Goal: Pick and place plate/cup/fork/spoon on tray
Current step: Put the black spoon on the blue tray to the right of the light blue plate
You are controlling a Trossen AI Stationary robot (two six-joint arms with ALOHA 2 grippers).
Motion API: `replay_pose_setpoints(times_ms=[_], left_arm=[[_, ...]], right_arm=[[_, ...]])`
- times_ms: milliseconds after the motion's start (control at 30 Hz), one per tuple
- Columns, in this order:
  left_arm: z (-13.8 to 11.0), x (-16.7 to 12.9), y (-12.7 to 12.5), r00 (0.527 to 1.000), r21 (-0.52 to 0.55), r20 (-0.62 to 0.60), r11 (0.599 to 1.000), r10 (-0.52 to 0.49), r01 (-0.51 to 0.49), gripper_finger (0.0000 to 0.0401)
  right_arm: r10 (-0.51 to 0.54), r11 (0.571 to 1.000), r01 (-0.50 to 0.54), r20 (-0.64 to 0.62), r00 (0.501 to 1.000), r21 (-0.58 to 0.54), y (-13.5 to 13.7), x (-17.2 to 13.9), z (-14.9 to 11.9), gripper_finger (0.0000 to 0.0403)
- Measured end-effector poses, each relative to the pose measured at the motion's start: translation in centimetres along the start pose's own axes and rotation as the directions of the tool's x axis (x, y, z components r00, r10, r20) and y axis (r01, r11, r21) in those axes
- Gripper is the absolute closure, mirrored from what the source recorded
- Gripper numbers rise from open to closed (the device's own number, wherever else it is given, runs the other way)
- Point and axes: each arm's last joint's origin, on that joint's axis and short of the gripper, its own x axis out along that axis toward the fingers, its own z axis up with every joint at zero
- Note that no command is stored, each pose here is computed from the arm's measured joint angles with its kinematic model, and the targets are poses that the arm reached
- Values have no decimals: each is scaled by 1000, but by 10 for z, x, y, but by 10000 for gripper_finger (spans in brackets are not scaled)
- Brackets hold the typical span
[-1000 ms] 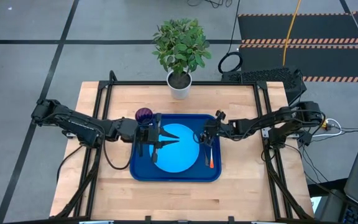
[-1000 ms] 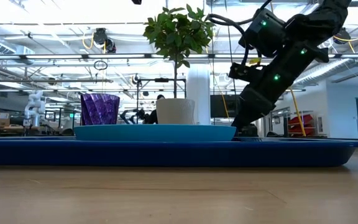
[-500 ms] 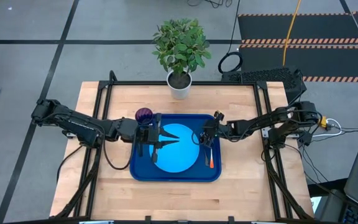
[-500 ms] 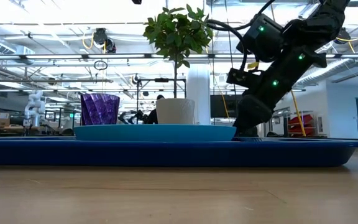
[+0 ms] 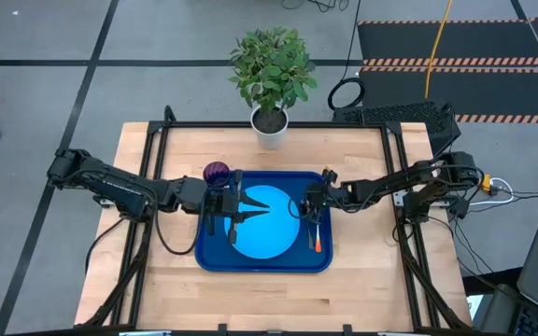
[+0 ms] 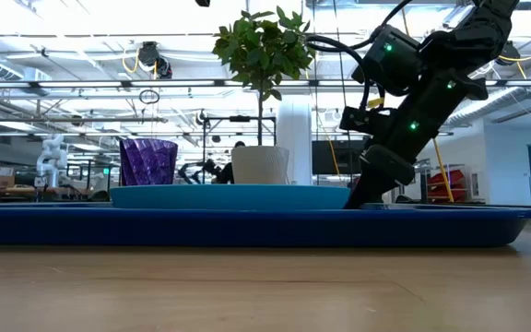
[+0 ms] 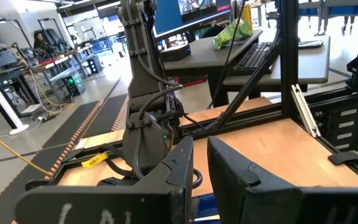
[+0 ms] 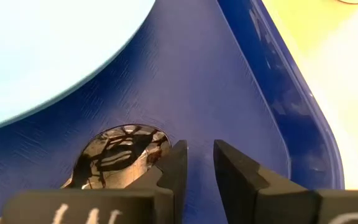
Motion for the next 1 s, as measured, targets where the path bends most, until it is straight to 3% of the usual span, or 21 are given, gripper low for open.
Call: replay_pose_setpoints(times_ms=[233, 733, 1000], left_arm=[[0, 0, 0, 1000, 0, 0, 1000, 0, 0, 350], [0, 0, 0, 1000, 0, -2, 1000, 0, 0, 350], [0, 0, 0, 1000, 0, -1, 1000, 0, 0, 350]], right_arm=[[-57, 998, 56, 25, 998, 4, -2, -1, 2, 330], [69, 998, -68, 49, 996, -19, 2, -9, 7, 330], [32, 999, -31, 40, 999, -7, 1, -8, 5, 330]])
